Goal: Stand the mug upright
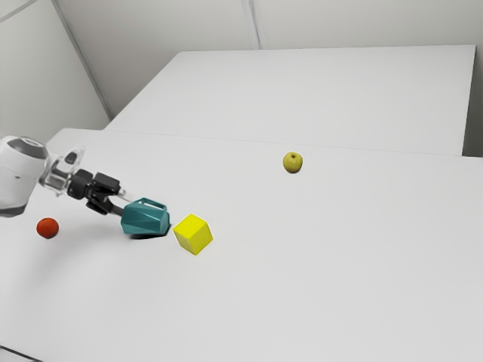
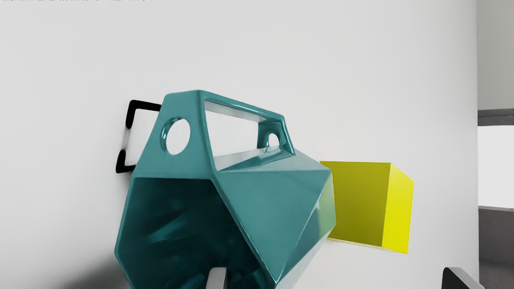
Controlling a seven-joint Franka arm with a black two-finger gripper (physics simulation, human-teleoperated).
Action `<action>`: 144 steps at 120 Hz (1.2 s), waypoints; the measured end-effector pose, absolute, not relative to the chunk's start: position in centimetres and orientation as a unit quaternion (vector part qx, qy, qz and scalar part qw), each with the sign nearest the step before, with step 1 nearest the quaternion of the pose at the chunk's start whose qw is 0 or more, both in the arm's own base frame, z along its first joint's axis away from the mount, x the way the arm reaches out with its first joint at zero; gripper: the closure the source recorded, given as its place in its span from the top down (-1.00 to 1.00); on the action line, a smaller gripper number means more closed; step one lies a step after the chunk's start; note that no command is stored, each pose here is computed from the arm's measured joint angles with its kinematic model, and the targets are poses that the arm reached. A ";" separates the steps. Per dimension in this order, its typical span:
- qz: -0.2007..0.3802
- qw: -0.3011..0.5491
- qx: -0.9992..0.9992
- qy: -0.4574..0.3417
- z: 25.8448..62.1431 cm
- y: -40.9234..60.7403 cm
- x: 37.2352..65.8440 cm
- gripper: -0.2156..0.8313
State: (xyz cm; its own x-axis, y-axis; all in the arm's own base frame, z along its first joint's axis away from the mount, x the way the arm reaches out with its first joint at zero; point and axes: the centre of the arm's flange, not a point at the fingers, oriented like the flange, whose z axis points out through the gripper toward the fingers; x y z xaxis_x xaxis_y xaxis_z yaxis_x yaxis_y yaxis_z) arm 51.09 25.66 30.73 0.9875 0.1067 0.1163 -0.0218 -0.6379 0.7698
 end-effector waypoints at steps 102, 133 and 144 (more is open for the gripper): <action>0.116 0.479 0.870 -0.030 28.1 24.2 51.5 -0.66; 0.128 0.473 0.870 -0.044 29.3 24.2 51.6 -0.85; 0.134 0.469 0.871 -0.051 30.3 24.1 51.7 -0.87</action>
State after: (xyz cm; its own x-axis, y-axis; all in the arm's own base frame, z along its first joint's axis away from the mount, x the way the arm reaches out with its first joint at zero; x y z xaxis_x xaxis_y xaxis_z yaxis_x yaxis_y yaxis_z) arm 51.74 24.07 30.34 0.9589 0.0367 0.2815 -0.2148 -0.5544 0.8040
